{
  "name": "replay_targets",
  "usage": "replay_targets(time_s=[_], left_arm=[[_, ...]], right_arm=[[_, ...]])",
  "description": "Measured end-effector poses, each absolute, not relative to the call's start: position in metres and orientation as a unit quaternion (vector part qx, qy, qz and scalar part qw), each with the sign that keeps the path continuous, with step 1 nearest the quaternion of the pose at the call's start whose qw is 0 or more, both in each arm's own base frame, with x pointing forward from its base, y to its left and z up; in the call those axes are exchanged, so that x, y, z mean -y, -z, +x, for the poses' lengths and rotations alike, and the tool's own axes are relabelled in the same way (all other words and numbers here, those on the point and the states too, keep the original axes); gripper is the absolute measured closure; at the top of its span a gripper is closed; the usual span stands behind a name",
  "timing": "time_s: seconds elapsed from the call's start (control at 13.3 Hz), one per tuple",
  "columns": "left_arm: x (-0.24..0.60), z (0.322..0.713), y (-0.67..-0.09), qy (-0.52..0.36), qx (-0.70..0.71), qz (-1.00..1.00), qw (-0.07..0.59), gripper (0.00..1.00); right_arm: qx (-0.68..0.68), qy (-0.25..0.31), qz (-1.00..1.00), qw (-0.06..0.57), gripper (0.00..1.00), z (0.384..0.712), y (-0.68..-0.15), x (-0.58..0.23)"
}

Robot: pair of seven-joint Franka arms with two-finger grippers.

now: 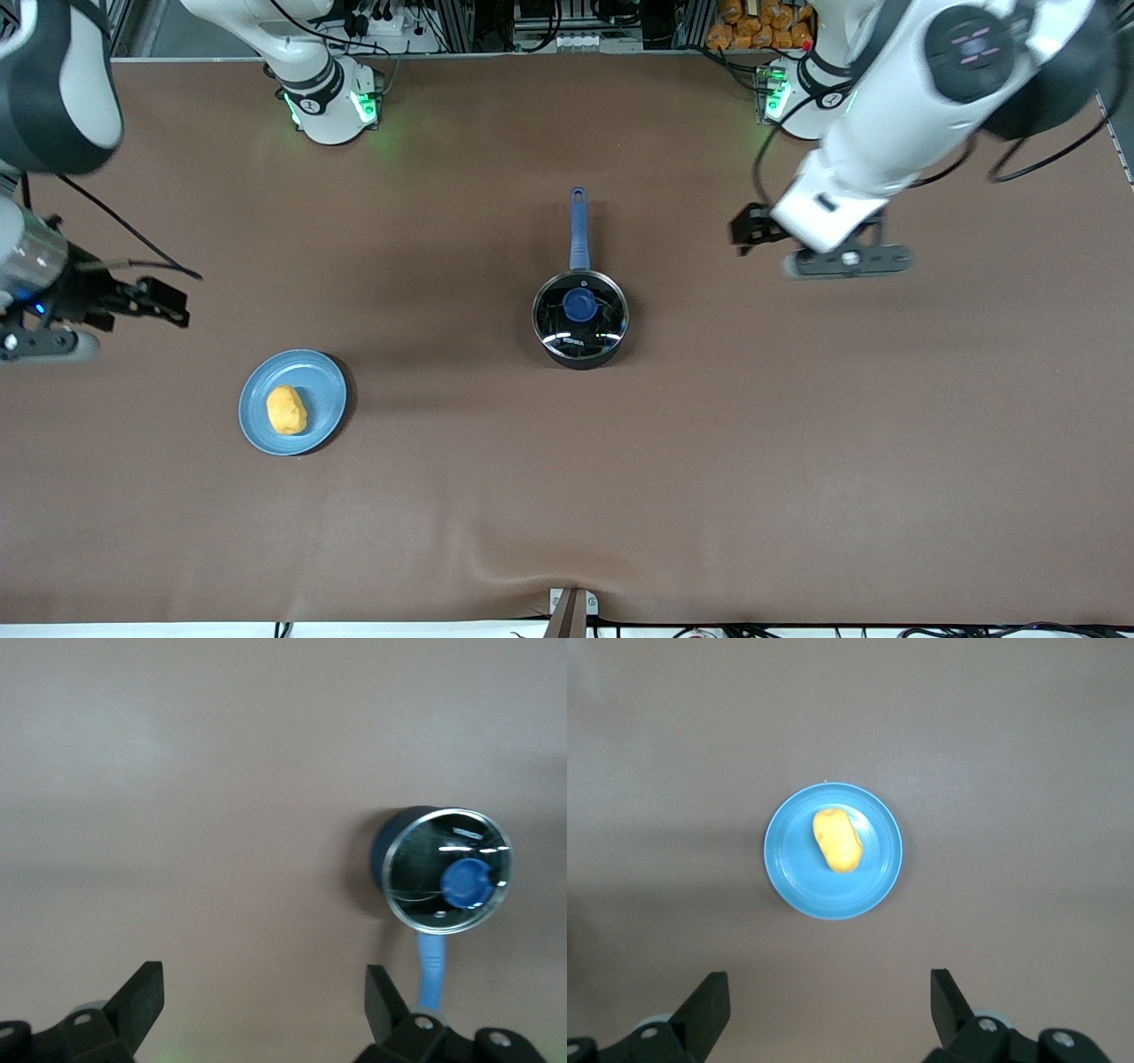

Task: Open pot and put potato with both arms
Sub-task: 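Reach the left gripper to the lid knob while the right gripper reaches the potato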

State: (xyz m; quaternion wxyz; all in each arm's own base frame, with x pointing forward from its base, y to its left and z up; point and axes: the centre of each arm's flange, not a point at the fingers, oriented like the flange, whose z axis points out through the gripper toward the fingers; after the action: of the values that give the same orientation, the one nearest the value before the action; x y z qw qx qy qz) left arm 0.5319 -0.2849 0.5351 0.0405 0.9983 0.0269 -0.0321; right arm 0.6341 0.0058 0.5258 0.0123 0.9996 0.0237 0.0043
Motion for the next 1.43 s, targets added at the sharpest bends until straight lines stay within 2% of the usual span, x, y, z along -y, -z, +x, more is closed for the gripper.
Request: replay_targets(time_s=[0.3,0.6,1.05,1.43], left_arm=[[0.352,0.529,-0.490,0.036,-0.052,0.997,0.054,0.00],[0.429,0.524,-0.439,0.022,-0.120,0.991,0.045,0.00],[0.500,0.517,-0.349,-0.016,-0.220,0.975,0.025,0.00],[0.520,0.506,-0.316,-0.014,-0.238,0.971,0.018,0.00]], right_arm=[[-0.027,-0.013,0.999,0.011,0.00,0.667,-0.441,-0.008],[-0.028,-0.031,0.999,0.010,0.00,0.676,-0.364,-0.008],[-0.029,-0.034,0.999,0.009,0.00,0.683,-0.276,-0.008],[-0.061,-0.022,0.998,0.010,0.00,0.681,-0.235,-0.001]])
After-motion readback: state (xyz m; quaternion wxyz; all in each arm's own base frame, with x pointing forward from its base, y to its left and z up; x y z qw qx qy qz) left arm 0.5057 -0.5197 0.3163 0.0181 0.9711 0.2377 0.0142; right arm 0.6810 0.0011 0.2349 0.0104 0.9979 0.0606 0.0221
